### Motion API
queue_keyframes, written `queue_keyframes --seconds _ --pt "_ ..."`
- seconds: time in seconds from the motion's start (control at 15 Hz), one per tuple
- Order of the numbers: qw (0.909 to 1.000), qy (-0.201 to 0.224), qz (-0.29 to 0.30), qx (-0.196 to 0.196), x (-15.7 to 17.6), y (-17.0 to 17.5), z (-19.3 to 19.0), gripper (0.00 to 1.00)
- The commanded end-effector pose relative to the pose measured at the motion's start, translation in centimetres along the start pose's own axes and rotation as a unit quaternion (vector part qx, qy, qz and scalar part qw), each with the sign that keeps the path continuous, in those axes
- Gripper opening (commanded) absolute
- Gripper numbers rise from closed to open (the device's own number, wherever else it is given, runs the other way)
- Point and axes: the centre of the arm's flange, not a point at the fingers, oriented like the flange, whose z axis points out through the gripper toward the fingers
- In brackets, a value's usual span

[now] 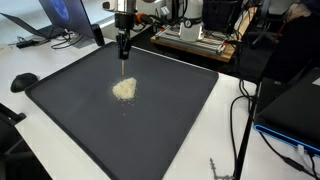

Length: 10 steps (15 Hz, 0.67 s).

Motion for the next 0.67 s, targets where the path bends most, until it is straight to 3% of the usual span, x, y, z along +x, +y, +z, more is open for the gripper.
queue_keyframes --seconds 0.0,0.27,0.6 --pt "0.9968 -0.065 -0.042 -0.021 5.1 -2.7 -4.7 0.03" --pt "0.9879 -0.11 -0.097 -0.05 6.9 -3.9 -4.4 0.03" --pt "0.9708 -0.157 -0.159 -0.088 10.9 -9.5 -6.7 0.03"
